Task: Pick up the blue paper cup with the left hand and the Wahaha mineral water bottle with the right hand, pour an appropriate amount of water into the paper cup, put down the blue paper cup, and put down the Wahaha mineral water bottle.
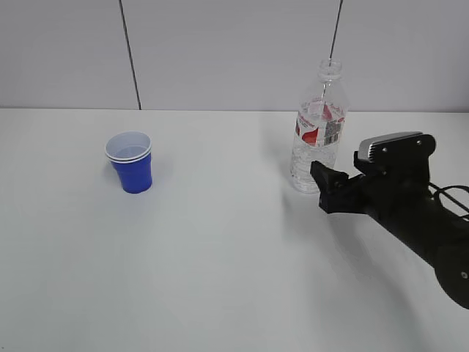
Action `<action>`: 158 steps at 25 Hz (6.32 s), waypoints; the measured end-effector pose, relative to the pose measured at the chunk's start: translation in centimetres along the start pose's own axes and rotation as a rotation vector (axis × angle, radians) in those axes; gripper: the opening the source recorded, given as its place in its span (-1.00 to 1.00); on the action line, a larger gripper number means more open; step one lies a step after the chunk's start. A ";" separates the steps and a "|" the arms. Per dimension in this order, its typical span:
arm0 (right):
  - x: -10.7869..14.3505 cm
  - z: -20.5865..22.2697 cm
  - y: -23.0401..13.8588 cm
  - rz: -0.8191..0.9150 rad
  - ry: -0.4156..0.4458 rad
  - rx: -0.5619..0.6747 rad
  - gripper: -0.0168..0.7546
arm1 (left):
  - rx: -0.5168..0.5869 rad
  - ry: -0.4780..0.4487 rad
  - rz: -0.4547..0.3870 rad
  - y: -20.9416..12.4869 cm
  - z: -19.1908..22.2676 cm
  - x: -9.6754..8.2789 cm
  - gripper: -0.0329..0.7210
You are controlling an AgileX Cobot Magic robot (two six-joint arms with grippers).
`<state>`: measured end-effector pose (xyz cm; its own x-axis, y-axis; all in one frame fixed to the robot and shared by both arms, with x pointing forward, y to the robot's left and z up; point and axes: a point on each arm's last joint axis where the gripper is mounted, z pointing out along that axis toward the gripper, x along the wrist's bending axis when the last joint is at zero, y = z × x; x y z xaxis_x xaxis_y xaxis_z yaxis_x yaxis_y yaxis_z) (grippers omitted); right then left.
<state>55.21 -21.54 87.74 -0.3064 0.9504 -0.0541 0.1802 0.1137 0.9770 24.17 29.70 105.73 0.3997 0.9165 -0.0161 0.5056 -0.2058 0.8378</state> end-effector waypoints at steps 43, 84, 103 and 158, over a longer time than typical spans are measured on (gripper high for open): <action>-0.4 -26.5 15.4 -0.104 -0.096 -0.014 0.54 | -0.002 0.000 0.000 0.0 0.0 0.0 0.27; -0.3 -37.0 9.7 -0.036 -0.156 0.375 0.52 | -0.007 -0.024 -0.053 0.1 0.0 -0.2 0.55; -0.2 -36.4 9.4 -0.058 -0.142 0.357 0.52 | -0.007 -0.021 -0.051 0.1 0.0 -0.2 0.55; 0.1 -36.5 9.4 0.026 -0.342 0.375 0.52 | -0.045 0.321 -0.269 0.0 -0.2 -0.1 0.54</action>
<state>22.74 -30.92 104.48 0.0147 0.9877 -0.1559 0.5259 0.1249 0.8413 23.99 29.62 105.80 -0.0039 0.9973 -0.0727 0.5230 0.0640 0.8499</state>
